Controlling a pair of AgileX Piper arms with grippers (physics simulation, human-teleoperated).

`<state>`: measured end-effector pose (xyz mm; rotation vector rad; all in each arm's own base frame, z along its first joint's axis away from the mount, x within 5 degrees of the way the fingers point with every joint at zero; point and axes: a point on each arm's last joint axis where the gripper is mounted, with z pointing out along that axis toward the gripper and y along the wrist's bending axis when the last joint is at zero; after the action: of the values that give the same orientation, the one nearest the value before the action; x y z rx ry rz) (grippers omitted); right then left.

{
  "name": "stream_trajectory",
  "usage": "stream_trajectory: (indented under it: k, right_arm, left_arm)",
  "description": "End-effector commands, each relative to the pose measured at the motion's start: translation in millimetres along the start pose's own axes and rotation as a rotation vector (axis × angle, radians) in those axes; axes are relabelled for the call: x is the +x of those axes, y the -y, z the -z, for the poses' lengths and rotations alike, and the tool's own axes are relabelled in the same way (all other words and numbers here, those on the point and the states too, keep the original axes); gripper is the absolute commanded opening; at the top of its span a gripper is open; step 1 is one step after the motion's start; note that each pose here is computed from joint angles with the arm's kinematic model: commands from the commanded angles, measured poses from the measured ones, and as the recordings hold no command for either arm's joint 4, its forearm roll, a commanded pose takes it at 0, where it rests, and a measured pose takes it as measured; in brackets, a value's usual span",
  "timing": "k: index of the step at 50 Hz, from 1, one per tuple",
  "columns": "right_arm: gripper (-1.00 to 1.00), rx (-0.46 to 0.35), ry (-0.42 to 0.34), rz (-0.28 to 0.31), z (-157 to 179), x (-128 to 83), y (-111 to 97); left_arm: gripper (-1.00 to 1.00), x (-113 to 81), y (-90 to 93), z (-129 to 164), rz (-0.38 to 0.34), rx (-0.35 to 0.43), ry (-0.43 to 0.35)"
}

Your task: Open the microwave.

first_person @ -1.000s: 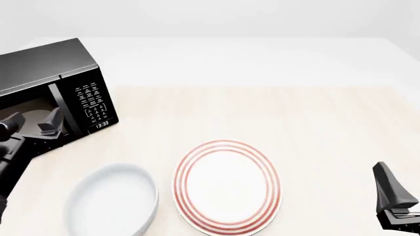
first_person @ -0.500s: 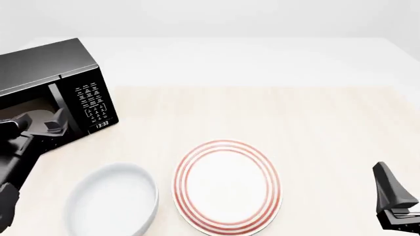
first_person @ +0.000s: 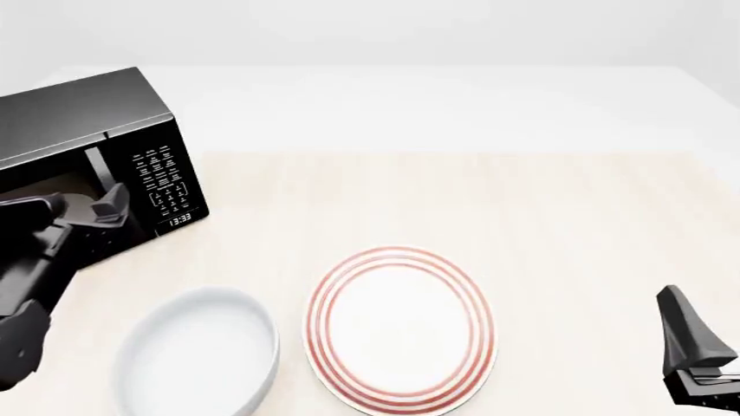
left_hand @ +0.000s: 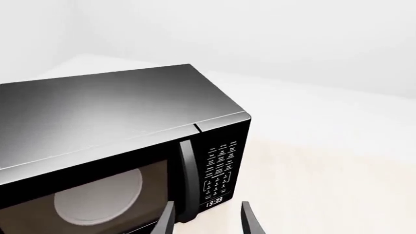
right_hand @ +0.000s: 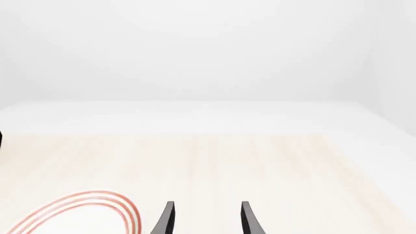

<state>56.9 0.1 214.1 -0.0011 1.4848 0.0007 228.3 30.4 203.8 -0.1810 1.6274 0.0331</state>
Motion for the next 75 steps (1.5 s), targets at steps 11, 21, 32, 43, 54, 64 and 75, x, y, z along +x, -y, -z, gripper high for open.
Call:
stream_trajectory:
  k: [11,21,32,43,54,64,75]
  right_arm:
    - [1.00,0.000,0.000,0.000,0,0,0]
    - [1.00,0.000,0.000,0.000,0,0,0]
    - [1.00,0.000,0.000,0.000,0,0,0]
    - [1.00,0.000,0.000,0.000,0,0,0]
    - [1.00,0.000,0.000,0.000,0,0,0]
    - [1.00,0.000,0.000,0.000,0,0,0]
    - [1.00,0.000,0.000,0.000,0,0,0]
  left_arm:
    - [1.00,6.4,-5.1,-23,-0.022,-0.020,-0.022]
    - [1.00,10.6,-5.0,-35,-0.023,-0.018,-0.036]
    - [1.00,13.2,-5.4,-44,-0.024,-0.020,-0.057]
    - [1.00,23.6,-5.6,-54,0.012,-0.020,-0.084]
    - [1.00,31.5,-7.2,-62,0.040,-0.027,-0.108]
    - [1.00,35.7,-9.7,-67,0.046,-0.036,-0.124]
    - [1.00,38.4,-8.6,-73,0.049,-0.031,-0.126]
